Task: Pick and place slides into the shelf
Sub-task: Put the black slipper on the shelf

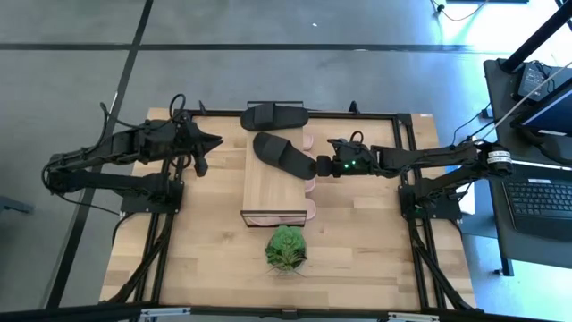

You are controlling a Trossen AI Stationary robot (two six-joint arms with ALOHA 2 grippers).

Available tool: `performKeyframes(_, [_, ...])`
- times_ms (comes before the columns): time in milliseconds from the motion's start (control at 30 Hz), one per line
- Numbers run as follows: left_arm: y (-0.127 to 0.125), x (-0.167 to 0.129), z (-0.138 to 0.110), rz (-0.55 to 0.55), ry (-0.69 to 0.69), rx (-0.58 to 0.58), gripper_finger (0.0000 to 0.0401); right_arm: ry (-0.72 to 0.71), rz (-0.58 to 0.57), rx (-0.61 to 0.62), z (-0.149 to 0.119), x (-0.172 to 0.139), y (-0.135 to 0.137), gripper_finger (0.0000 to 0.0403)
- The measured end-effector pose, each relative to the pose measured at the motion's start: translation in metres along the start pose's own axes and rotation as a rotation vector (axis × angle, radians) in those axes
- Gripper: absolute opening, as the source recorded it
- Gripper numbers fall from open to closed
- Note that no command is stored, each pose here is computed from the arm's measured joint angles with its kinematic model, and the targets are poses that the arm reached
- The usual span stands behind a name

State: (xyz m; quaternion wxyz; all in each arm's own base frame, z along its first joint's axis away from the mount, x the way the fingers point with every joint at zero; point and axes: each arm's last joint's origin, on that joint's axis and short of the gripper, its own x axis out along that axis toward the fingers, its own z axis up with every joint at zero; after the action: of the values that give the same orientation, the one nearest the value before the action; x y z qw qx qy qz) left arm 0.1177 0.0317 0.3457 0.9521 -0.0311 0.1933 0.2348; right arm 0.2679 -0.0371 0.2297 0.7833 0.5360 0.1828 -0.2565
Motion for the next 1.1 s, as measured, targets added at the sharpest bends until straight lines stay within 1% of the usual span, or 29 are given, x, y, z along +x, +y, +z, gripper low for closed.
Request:
performKeyframes(167, [0.0,0.0,0.0,0.0,0.0,0.0,0.0045,-0.002,0.004,-0.01,0.0,0.0,0.0,0.0129])
performKeyframes(300, [0.0,0.0,0.0,0.0,0.0,0.002,0.0045,-0.015,0.035,-0.021,0.002,0.0,0.003,0.0071])
performKeyframes(367, [0.0,0.0,0.0,0.0,0.0,0.002,0.0045,-0.017,0.048,-0.034,0.002,0.0,0.005,0.0051])
performKeyframes(567, [0.0,0.0,-0.001,0.001,0.008,0.005,0.0045,-0.028,0.068,-0.036,0.006,-0.001,0.01,0.0048])
performKeyframes(633, [0.0,0.0,-0.001,0.001,0.009,0.005,0.0045,-0.013,0.091,-0.032,0.011,-0.003,0.015,0.0047])
performKeyframes(800, [0.0,0.0,-0.001,0.001,0.009,0.005,0.0045,0.032,0.183,-0.081,0.033,-0.01,0.032,0.0047])
performKeyframes(867, [0.0,0.0,-0.001,0.001,0.009,0.006,0.0045,0.056,0.195,-0.098,0.046,-0.015,0.038,0.0047])
performKeyframes(933, [0.0,0.0,-0.001,0.001,0.009,0.005,0.0045,0.094,0.167,-0.116,0.058,-0.021,0.04,0.0047])
performKeyframes(1000, [0.0,0.0,-0.001,0.001,0.009,0.006,0.0045,0.123,0.112,-0.128,0.07,-0.027,0.038,0.0047])
performKeyframes(1067, [0.0,0.0,-0.001,0.001,0.009,0.005,0.0045,0.131,0.07,-0.152,0.082,-0.034,0.036,0.0047])
performKeyframes(1100, [0.0,0.0,-0.001,0.001,0.009,0.006,0.0045,0.132,0.068,-0.162,0.088,-0.037,0.035,0.0047])
